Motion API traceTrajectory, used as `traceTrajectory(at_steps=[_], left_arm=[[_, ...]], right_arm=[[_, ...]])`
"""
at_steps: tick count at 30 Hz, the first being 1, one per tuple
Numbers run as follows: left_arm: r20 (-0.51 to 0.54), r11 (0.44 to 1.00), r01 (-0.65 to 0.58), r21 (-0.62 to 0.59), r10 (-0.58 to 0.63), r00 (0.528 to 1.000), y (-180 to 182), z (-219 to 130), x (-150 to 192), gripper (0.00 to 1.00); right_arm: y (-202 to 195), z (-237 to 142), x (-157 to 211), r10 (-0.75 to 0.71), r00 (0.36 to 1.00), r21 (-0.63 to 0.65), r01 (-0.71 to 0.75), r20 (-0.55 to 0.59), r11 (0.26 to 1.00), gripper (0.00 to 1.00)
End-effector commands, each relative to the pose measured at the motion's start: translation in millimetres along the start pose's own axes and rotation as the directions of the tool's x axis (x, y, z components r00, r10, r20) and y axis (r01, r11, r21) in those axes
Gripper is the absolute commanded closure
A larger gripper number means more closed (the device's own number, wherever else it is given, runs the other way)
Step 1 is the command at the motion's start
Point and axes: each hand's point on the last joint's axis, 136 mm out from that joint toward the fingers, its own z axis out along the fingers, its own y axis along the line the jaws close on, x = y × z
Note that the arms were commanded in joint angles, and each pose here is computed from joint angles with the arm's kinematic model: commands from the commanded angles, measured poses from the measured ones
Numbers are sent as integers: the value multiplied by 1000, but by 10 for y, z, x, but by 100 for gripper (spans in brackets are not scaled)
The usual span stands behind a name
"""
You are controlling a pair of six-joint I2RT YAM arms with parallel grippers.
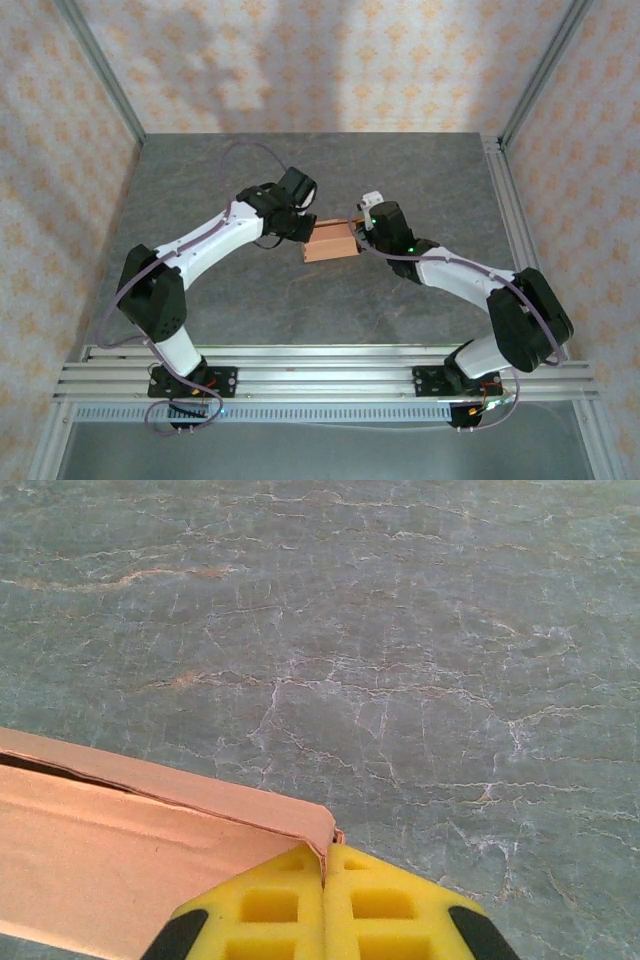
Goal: Fold the paper box
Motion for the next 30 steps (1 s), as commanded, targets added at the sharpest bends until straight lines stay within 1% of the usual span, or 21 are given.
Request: traceTrajectory(at_steps=[1,7,12,13,16,20,30], left_arm=[[-9,993,95,71,-94,996,-167,-54,-72,100],[-36,968,208,142,-205,978,-240,-93,-109,100],[-56,945,263,194,-257,965,-280,-134,-144,100],[-68,932,299,205,-292,954,-288,-136,-150,100],[-83,918,316,240,-306,949,-328,-159,-175,100],[-103,886,363,290,-348,932,-340,-191,-221,100],[-149,837,442,322,-416,897,-307,-204,-274,100]], right_arm=[[100,-37,-30,-60,998,-14,60,-13,998,100],[123,-52,-25,-130,991,22,130,-22,991,100],[114,-42,12,-148,988,38,149,-30,988,100],[116,-45,8,-151,988,39,152,-29,988,100],[107,-47,3,-156,987,43,157,-28,987,100],[109,-45,7,-162,986,42,163,-32,986,100],[96,-14,21,-175,984,51,177,-41,983,100]])
